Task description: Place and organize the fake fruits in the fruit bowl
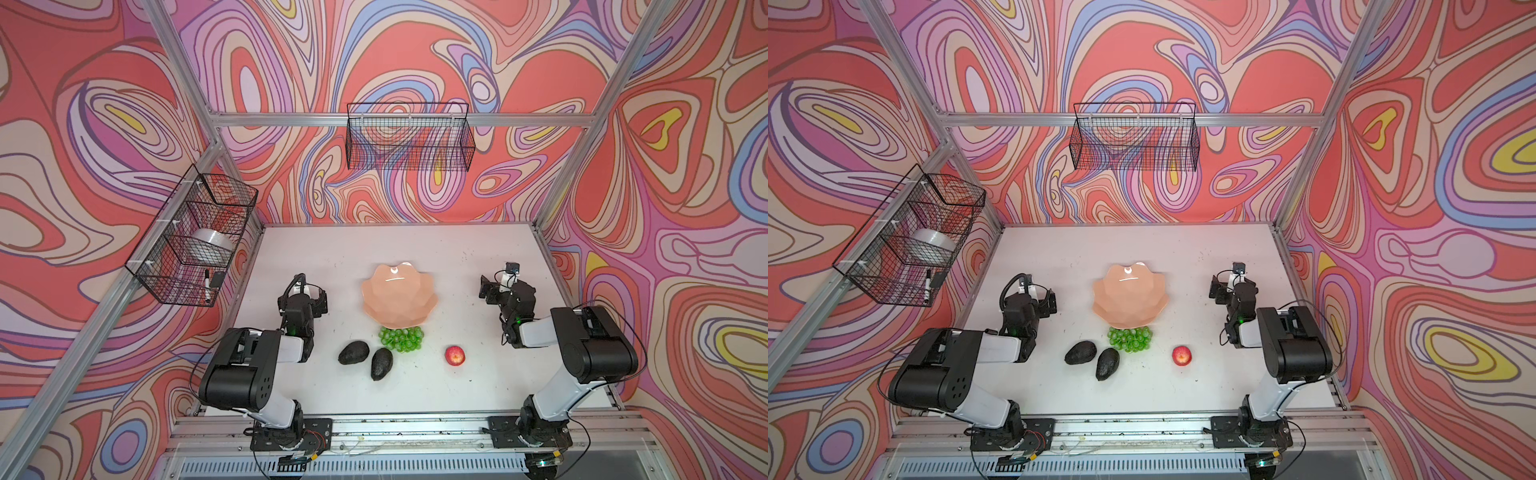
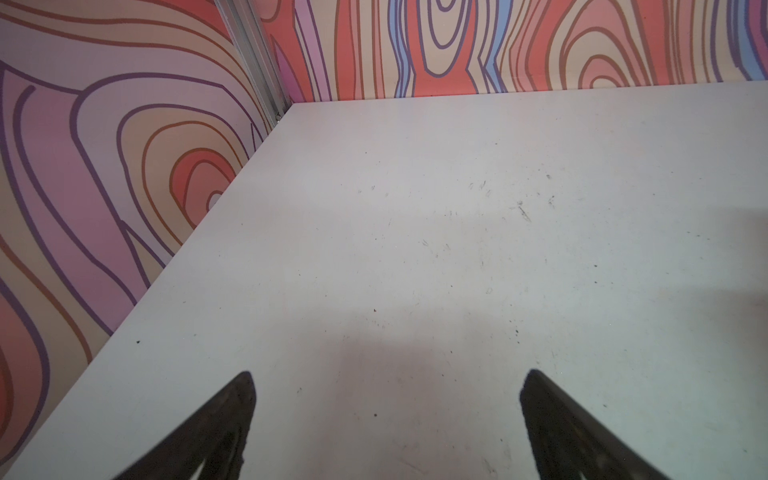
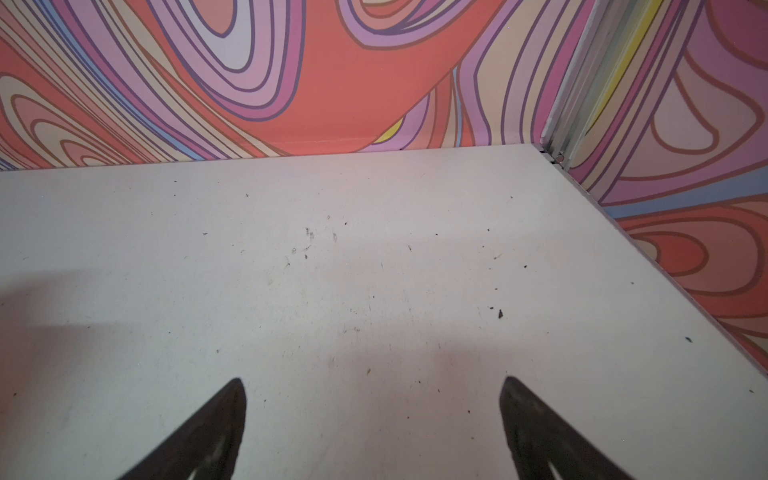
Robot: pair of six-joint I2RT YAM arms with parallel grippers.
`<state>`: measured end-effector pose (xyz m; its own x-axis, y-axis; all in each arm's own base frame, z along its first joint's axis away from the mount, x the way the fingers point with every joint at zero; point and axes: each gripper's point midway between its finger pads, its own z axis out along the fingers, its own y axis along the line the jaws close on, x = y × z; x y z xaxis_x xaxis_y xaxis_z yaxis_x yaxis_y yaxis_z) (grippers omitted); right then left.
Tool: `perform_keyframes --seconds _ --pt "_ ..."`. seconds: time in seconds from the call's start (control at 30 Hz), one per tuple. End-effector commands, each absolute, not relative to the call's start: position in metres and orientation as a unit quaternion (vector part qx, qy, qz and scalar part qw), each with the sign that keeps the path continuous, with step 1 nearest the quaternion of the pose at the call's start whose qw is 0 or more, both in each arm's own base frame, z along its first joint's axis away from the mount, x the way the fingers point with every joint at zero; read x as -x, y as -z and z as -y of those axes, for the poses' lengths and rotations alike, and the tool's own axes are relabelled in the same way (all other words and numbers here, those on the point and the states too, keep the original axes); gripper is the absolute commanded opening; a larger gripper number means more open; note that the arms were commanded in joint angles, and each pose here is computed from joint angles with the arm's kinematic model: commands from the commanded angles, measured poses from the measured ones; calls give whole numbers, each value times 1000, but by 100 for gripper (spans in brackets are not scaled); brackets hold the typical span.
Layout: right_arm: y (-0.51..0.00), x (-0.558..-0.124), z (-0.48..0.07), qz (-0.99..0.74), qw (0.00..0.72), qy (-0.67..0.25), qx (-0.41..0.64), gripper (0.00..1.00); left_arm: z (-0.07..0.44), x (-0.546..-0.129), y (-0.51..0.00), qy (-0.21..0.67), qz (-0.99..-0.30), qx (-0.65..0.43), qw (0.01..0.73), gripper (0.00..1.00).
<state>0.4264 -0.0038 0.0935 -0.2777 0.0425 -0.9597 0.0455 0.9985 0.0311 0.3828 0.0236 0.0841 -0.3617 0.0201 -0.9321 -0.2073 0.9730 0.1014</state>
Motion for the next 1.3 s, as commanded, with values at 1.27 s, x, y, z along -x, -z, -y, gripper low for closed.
perform_keyframes --seconds 1.27 --pt "-153 -271 -71 -926 327 -104 -156 98 -24 -389 -92 -93 -811 64 574 100"
